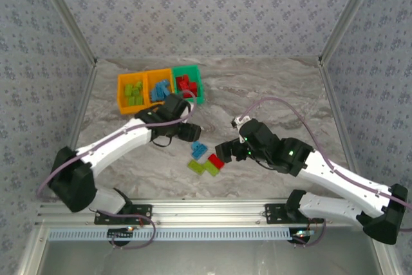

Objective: Sort the legos into containers by color

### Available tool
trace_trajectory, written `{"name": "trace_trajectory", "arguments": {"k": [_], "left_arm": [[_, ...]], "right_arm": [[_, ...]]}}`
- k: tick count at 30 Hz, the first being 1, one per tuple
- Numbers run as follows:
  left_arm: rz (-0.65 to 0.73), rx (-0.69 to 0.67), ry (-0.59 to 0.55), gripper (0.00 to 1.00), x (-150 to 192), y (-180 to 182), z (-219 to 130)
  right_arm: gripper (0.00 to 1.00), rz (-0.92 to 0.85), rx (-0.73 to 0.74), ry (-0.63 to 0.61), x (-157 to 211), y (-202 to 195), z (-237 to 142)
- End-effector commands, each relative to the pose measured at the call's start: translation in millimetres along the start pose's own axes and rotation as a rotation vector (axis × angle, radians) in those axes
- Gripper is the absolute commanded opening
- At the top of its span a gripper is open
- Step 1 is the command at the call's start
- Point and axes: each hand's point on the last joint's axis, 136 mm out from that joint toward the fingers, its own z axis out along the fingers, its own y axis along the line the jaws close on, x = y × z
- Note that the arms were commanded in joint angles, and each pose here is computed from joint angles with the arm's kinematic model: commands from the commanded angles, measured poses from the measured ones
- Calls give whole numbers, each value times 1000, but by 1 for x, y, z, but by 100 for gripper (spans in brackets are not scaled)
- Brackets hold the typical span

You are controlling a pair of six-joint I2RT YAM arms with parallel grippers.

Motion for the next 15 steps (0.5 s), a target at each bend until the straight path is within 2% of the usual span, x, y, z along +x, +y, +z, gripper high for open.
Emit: {"name": "trace_trajectory", "arguments": {"k": [1, 5, 13, 15], "left_arm": [[72, 16, 35, 69, 3, -12, 23], [66, -8, 73, 69, 7, -8, 49], [32, -114, 164, 55, 24, 14, 85], [23, -127, 161, 48, 25, 17, 87]], "right_arm": [[100, 1, -14, -35, -11, 6, -7], [100, 12, 0, -37, -9, 2, -11], [100, 23, 13, -47, -8, -2, -14], [100, 22, 13, -42, -6, -2, -12]]}}
